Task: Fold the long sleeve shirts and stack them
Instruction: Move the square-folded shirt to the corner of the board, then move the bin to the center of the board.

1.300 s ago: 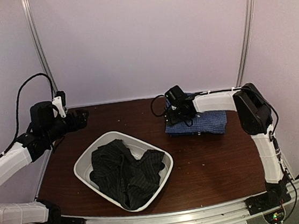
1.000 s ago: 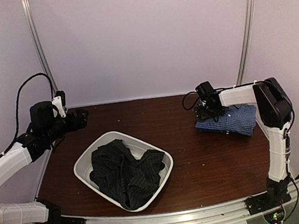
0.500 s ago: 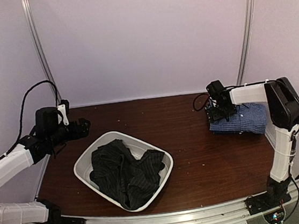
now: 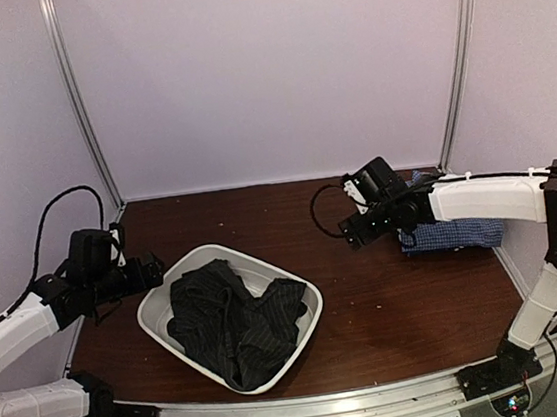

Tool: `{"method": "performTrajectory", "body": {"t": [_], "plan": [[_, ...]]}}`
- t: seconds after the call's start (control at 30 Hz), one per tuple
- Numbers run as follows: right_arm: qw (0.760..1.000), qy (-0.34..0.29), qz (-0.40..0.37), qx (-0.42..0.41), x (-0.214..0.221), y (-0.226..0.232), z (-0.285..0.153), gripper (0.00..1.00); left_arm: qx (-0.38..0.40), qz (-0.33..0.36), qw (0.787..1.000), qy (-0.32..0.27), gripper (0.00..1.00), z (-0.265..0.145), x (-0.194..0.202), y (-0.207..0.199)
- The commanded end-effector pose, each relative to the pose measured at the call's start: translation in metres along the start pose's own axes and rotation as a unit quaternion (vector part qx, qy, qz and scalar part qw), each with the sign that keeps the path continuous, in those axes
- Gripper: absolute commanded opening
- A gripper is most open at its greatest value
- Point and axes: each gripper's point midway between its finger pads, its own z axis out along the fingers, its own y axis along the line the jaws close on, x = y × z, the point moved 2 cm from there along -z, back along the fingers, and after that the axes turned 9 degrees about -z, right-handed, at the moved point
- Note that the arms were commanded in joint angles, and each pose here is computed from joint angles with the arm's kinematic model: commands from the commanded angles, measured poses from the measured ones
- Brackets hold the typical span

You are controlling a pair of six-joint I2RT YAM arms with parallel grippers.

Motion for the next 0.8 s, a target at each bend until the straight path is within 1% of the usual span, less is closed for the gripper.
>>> {"method": "performTrajectory", "body": {"t": [0.0, 0.1, 0.2, 0.4, 0.5, 0.53, 0.6, 0.63, 0.7, 0.77], "plan": [[0.988, -0.053, -0.017, -0.143, -0.018, 0.078, -0.022, 1.0, -0.025, -0.027, 0.999, 0.026, 0.98, 0.006, 0.021, 0.014], [0.967, -0.07, -0.027, -0.243, -0.024, 0.128, -0.035, 1.0, -0.031, -0.041, 0.998, 0.037, 0.98, 0.009, 0.03, 0.017], [0.952, -0.076, -0.033, -0.294, -0.035, 0.164, -0.034, 0.98, -0.03, -0.047, 0.998, 0.025, 0.98, 0.007, 0.028, 0.014], [0.943, -0.046, -0.054, -0.324, -0.053, 0.211, -0.007, 0.9, -0.023, -0.035, 0.999, 0.021, 0.98, 0.005, 0.025, 0.009], [0.936, -0.045, -0.051, -0.345, -0.058, 0.228, -0.002, 0.86, -0.022, -0.033, 0.999, 0.016, 0.98, 0.003, 0.022, 0.008], [0.935, -0.042, -0.049, -0.349, -0.059, 0.232, 0.0, 0.83, -0.021, -0.032, 0.999, 0.014, 0.98, 0.003, 0.021, 0.008], [0.934, -0.035, -0.042, -0.353, -0.06, 0.238, 0.006, 0.74, -0.017, -0.03, 0.999, 0.013, 0.98, 0.001, 0.02, 0.006], [0.934, -0.032, -0.036, -0.354, -0.061, 0.24, 0.009, 0.66, -0.014, -0.03, 0.999, 0.015, 0.98, 0.001, 0.02, 0.005], [0.936, -0.025, -0.021, -0.349, -0.062, 0.242, 0.016, 0.54, -0.012, -0.029, 0.999, 0.018, 0.98, 0.0, 0.021, 0.005], [0.941, -0.024, 0.0, -0.339, -0.066, 0.239, 0.022, 0.39, -0.009, -0.027, 0.999, 0.018, 0.98, -0.001, 0.022, 0.004]]}}
